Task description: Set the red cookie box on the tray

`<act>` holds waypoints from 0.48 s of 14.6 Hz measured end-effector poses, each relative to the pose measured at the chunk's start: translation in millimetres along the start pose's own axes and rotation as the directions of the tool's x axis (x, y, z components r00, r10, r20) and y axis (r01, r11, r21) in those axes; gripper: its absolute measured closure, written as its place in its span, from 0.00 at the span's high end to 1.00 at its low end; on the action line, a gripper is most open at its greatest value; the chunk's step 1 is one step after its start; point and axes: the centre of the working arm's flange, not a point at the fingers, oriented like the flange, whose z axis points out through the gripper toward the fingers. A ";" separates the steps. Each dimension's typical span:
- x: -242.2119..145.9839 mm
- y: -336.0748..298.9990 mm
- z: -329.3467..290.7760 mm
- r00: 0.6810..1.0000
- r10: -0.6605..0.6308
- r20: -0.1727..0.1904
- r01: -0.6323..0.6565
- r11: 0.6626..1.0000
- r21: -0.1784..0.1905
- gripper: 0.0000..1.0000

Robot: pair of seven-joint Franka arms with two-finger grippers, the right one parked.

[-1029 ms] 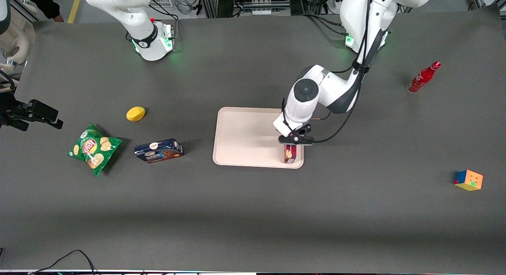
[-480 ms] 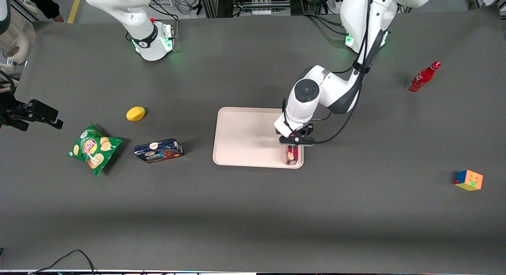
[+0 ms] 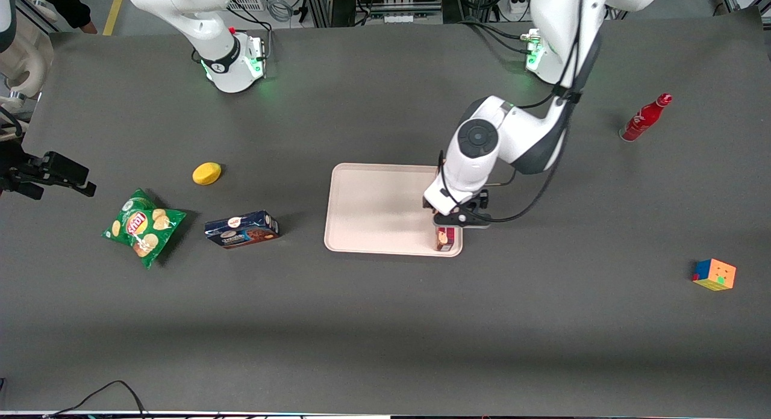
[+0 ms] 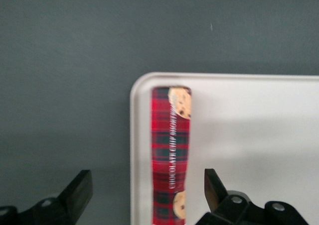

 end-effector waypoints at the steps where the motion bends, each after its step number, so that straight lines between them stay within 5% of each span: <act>1: 11.2 -13.4 -24.9 1.000 0.001 -0.007 -0.001 1.000 -0.002 1.00; 7: 53.1 -156.4 -178.9 0.995 0.005 -0.098 -0.007 1.000 -0.019 1.00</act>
